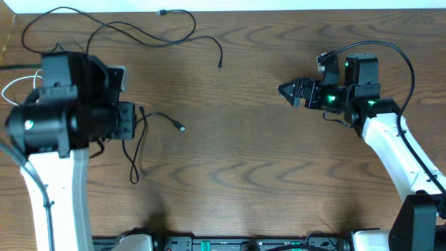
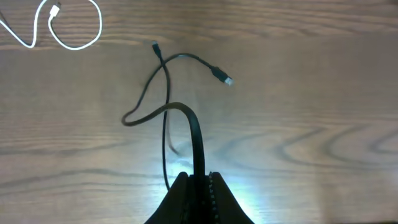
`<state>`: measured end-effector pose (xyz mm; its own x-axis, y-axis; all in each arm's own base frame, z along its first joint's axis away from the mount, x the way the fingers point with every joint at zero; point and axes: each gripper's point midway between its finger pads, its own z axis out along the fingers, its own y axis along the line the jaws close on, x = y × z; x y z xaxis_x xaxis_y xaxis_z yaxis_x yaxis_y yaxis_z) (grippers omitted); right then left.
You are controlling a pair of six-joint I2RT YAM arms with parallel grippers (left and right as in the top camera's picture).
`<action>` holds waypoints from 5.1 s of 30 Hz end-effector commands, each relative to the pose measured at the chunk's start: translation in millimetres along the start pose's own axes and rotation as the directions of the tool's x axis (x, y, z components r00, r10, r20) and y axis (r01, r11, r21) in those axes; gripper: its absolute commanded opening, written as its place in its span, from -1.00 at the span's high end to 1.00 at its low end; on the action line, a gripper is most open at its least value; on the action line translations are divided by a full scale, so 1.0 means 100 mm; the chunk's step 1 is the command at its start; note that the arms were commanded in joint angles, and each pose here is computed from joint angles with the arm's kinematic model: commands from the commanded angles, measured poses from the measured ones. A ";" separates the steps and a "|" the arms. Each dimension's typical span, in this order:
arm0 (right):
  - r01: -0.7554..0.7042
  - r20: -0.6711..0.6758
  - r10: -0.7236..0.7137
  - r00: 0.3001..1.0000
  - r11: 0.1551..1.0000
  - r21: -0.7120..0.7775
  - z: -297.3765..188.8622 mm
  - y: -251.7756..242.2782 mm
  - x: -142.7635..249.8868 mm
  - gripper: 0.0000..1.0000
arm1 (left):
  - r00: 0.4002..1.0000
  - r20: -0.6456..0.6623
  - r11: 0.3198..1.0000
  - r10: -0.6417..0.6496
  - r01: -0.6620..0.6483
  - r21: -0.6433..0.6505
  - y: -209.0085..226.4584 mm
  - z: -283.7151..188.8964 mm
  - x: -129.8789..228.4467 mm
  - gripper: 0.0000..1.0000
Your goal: Untangle cables
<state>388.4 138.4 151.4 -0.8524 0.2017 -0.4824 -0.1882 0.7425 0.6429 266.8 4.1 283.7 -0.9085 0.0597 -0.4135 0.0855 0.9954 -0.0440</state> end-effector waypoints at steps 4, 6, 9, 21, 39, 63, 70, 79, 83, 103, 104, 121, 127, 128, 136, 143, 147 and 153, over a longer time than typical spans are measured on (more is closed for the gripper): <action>0.020 0.006 -0.020 1.000 1.000 0.000 -0.01 0.01 -0.03 -0.99 | 0.993 -0.055 0.991 -0.103 0.098 -0.096 0.46 0.29 -0.08 0.85; 0.019 0.004 -0.019 1.000 1.000 0.000 -0.01 0.01 -0.02 -0.99 | 0.986 -0.075 0.979 -0.152 0.139 -0.152 0.69 0.38 -0.07 0.85; 0.038 0.001 -0.038 0.999 0.999 0.001 -0.01 0.01 -0.01 -0.99 | 0.961 -0.097 0.949 -0.258 0.233 -0.210 1.00 0.50 -0.03 0.85; 0.048 0.000 -0.048 0.999 0.998 0.042 -0.01 -0.06 0.00 -0.99 | 0.802 -0.174 0.802 -0.572 0.502 -0.324 2.09 1.02 0.42 0.85; 0.047 0.013 -0.048 0.999 0.995 0.083 -0.02 -0.14 -0.03 -0.99 | 0.750 0.179 0.436 -0.637 0.542 -0.718 4.00 1.04 0.75 0.85; 0.026 0.000 -0.026 1.000 0.996 0.088 -0.02 -0.15 0.01 -0.99 | 0.709 0.412 0.796 -0.572 0.602 0.068 3.51 1.24 -0.44 -0.85; 0.014 -0.002 -0.014 1.000 0.996 0.084 -0.02 -0.14 0.01 -0.99 | 0.728 0.327 0.776 -0.603 0.440 0.453 2.68 1.24 -0.80 -0.94; 0.022 -0.011 -0.021 1.000 0.997 0.078 0.01 -0.10 0.04 -0.99 | 0.747 0.122 0.754 -0.653 0.657 0.014 2.52 1.94 -0.45 -0.94; 0.006 -0.023 -0.005 1.000 0.997 0.082 0.01 -0.11 0.08 -0.99 | 0.762 0.110 0.765 -0.639 0.644 -0.014 2.31 2.03 -0.57 -0.96; -0.048 -0.028 0.051 0.998 0.995 0.084 0.02 -0.10 0.10 -0.99 | 0.582 0.038 0.579 -0.813 0.813 -0.061 1.85 2.79 -0.61 -0.72; -0.054 -0.028 0.057 0.998 0.995 0.084 0.02 -0.10 0.11 -0.98 | 0.585 0.042 0.582 -0.810 0.811 -0.068 1.85 2.83 -0.62 -0.66; -0.070 -0.036 0.073 0.997 0.994 0.087 0.02 -0.10 0.13 -0.99 | 0.649 0.075 0.632 -0.757 0.756 -0.170 1.99 3.05 -0.53 -0.43; -0.068 -0.036 0.071 0.997 0.994 0.088 0.02 -0.10 0.13 -0.99 | 0.726 0.018 0.711 -0.687 0.677 -0.190 1.96 3.12 -0.44 -0.31; -0.068 -0.036 0.071 0.997 0.994 0.087 0.02 -0.10 0.13 -0.99 | 0.741 0.011 0.726 -0.672 0.661 -0.191 1.96 3.12 -0.43 -0.30; -0.067 -0.037 0.070 0.997 0.994 0.086 0.02 -0.10 0.13 -0.99 | 0.755 -0.046 0.745 -0.654 0.634 -0.206 1.90 3.10 -0.31 0.85; -0.066 -0.039 0.069 0.997 0.994 0.086 0.03 -0.09 0.14 -0.99 | 0.723 -0.110 0.723 -0.683 0.646 -0.244 1.84 2.83 -0.12 0.85; -0.066 -0.043 0.069 0.997 0.994 0.087 0.03 -0.09 0.15 -0.99 | 0.656 -0.138 0.657 -0.742 0.671 -0.343 1.91 2.52 0.13 0.85; -0.064 -0.042 0.068 0.997 0.994 0.087 0.03 -0.09 0.15 -0.99 | 0.582 -0.234 0.622 -0.779 0.673 -0.400 1.90 2.33 0.48 0.85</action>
<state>378.6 133.4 134.0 -0.8834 0.2261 -0.4105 -0.0847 0.7844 0.6144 352.6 169.2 37.8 -0.7186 -0.6953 -0.0135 -0.6954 0.7185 0.0142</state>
